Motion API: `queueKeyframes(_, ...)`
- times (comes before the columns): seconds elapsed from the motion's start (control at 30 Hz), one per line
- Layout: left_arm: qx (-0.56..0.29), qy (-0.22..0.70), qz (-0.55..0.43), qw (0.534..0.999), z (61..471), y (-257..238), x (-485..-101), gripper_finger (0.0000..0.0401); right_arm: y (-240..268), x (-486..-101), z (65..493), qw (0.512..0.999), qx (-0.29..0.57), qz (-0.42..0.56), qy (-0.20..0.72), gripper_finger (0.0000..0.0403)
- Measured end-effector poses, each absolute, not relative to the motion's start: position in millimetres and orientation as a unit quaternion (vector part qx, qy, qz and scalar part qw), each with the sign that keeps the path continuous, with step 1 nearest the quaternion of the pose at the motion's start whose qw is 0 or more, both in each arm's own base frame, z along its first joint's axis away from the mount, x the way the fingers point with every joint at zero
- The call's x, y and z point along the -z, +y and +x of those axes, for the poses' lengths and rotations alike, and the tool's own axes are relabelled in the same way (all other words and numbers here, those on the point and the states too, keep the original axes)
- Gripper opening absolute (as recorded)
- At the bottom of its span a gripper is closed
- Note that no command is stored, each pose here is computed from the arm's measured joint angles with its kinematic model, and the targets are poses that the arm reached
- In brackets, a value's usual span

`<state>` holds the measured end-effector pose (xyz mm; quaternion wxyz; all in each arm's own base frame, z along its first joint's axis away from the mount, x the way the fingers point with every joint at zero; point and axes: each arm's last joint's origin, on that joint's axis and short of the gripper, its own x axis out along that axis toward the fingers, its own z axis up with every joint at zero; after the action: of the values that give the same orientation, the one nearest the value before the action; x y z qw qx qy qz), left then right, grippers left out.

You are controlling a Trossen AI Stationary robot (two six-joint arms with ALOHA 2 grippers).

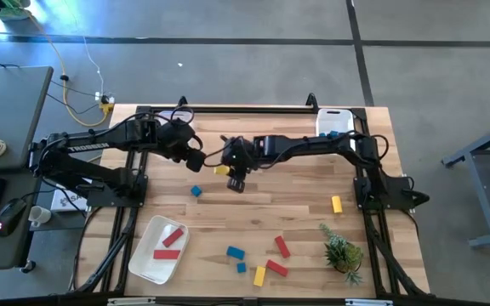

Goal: Sort & place blocks by color
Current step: Put the yellow block into the transparent bin

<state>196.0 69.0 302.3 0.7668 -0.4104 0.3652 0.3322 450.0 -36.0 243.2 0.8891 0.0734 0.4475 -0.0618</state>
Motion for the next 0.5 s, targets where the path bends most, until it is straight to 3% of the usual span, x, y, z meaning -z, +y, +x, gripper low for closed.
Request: queueKeyframes(0.5, -0.338, 0.295, -0.470, 0.760, 204, 71, -309, 0.0184, -41, -258, 456, 0.906, 0.076, 0.010, 0.417, 0.0107)
